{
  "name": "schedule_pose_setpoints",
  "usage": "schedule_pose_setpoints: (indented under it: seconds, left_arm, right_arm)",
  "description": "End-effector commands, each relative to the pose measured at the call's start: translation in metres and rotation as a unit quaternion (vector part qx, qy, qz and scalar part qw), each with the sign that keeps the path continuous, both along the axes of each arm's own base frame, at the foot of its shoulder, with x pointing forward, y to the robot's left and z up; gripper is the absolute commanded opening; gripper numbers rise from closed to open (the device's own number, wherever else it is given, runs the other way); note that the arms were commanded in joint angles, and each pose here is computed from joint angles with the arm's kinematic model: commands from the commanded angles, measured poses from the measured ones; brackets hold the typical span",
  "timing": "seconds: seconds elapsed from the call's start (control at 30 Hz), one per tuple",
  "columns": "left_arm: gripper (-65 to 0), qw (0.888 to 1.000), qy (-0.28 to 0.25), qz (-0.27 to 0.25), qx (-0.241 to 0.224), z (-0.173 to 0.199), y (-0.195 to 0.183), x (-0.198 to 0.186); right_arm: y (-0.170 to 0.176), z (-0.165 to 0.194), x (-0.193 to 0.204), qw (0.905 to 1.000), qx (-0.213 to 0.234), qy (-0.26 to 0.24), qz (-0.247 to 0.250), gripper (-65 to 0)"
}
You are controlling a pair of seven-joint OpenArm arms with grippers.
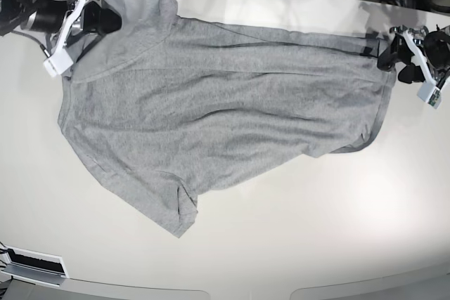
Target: Layout the t-shirt on the table in an organized manner, then fold the t-shirt properly
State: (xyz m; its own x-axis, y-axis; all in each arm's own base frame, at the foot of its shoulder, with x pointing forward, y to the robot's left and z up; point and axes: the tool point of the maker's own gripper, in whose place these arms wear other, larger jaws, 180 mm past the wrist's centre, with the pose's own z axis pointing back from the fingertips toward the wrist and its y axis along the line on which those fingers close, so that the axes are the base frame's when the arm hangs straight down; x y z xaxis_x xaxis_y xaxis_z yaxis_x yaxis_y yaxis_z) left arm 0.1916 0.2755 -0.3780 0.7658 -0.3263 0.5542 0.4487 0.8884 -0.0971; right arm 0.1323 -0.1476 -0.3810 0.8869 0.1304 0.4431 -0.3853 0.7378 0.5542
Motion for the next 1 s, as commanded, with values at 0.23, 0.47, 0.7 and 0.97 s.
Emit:
schedule_pose_setpoints:
  seconds: [0.23,0.47,0.7,0.97]
  left_arm:
    - [-28.1,1.0,-0.019,-0.003,0.0,0.011,0.002,0.009]
    - [-28.1,1.0,-0.009,-0.004,0.005,0.009,0.004,0.006]
    - [-28.1,1.0,-0.009,-0.004,0.005,0.009,0.004,0.006]
    - [-28.1,1.0,-0.009,-0.005,0.005,0.009,0.004,0.006]
  right_arm:
    - [-0.001,0.025,0.039,0.9967,-0.002,-0.081,-0.01,-65.0]
    - [-0.001,0.046,0.075,0.9909,0.0,-0.134,-0.01,-65.0]
    - [-0.001,0.067,0.106,0.9827,0.004,-0.184,-0.016,-65.0]
    - [-0.018,0.066,0.128,0.9733,-0.05,-0.22,-0.044,-65.0]
